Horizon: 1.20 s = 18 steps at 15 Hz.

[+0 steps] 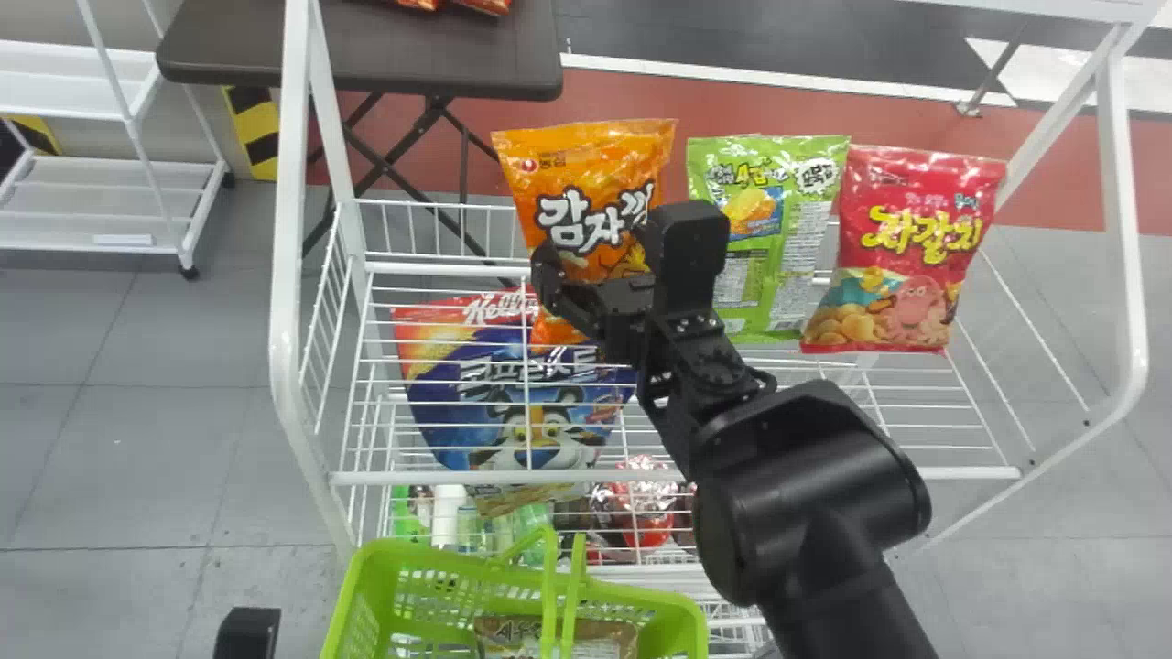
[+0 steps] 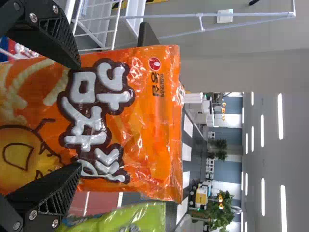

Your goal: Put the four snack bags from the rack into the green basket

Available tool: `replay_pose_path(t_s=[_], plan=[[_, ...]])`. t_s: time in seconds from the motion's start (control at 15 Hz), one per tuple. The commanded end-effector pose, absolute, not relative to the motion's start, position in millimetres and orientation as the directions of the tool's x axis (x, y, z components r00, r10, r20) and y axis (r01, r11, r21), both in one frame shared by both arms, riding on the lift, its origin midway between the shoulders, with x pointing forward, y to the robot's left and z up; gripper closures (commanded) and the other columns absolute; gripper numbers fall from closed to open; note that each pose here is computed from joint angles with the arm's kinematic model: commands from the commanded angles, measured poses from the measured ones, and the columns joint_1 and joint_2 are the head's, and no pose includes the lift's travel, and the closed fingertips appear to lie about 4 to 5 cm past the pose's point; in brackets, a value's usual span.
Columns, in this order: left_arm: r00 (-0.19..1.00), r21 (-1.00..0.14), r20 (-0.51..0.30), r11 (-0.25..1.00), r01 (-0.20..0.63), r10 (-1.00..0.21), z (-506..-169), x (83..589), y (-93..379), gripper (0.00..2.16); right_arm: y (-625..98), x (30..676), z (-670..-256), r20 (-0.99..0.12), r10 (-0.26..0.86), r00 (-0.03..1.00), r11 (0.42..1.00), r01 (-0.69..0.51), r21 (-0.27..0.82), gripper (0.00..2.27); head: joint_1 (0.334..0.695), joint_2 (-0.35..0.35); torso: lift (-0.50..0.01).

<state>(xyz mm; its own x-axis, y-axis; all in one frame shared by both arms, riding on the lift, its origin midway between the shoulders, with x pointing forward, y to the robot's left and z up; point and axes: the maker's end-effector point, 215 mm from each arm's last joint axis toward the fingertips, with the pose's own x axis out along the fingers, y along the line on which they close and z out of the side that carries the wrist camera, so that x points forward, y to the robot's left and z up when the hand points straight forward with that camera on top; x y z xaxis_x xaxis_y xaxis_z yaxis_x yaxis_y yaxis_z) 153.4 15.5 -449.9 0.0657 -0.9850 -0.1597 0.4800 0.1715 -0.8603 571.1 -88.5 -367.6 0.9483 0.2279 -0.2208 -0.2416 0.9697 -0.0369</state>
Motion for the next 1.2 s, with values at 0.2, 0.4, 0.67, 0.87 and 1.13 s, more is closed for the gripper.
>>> replay_pose_path(t_s=[0.2,0.4,0.67,0.87,1.13], plan=[[0.066,-0.861,-0.163,0.175,0.478,-0.984,-451.9,154.1,19.9,1.84,-79.0,558.5,-399.6,-0.335,0.259,0.906,0.957,-0.288,-0.037,2.2,0.695,-0.106,-0.007],[0.063,-0.859,-0.161,0.171,0.483,-0.985,-450.5,155.3,17.1,1.84,-76.8,540.9,-387.9,-0.309,0.269,0.912,0.956,-0.291,-0.028,2.22,0.695,-0.095,-0.007],[0.066,-0.859,-0.16,0.171,0.482,-0.985,-449.4,155.2,15.3,1.84,-84.1,509.7,-359.8,-0.259,0.253,0.932,0.962,-0.272,-0.038,2.22,0.695,-0.104,-0.007],[0.065,-0.86,-0.16,0.171,0.481,-0.985,-448.7,154.1,15.0,1.84,-96.5,476.3,-337.1,-0.231,0.234,0.944,0.968,-0.248,-0.036,2.22,0.695,-0.118,-0.007],[0.077,-0.856,-0.17,0.186,0.483,-0.983,-448.5,157.2,20.1,1.84,-126.4,416.1,-327.1,-0.288,0.214,0.933,0.974,-0.226,-0.008,2.22,0.695,-0.166,-0.007]])
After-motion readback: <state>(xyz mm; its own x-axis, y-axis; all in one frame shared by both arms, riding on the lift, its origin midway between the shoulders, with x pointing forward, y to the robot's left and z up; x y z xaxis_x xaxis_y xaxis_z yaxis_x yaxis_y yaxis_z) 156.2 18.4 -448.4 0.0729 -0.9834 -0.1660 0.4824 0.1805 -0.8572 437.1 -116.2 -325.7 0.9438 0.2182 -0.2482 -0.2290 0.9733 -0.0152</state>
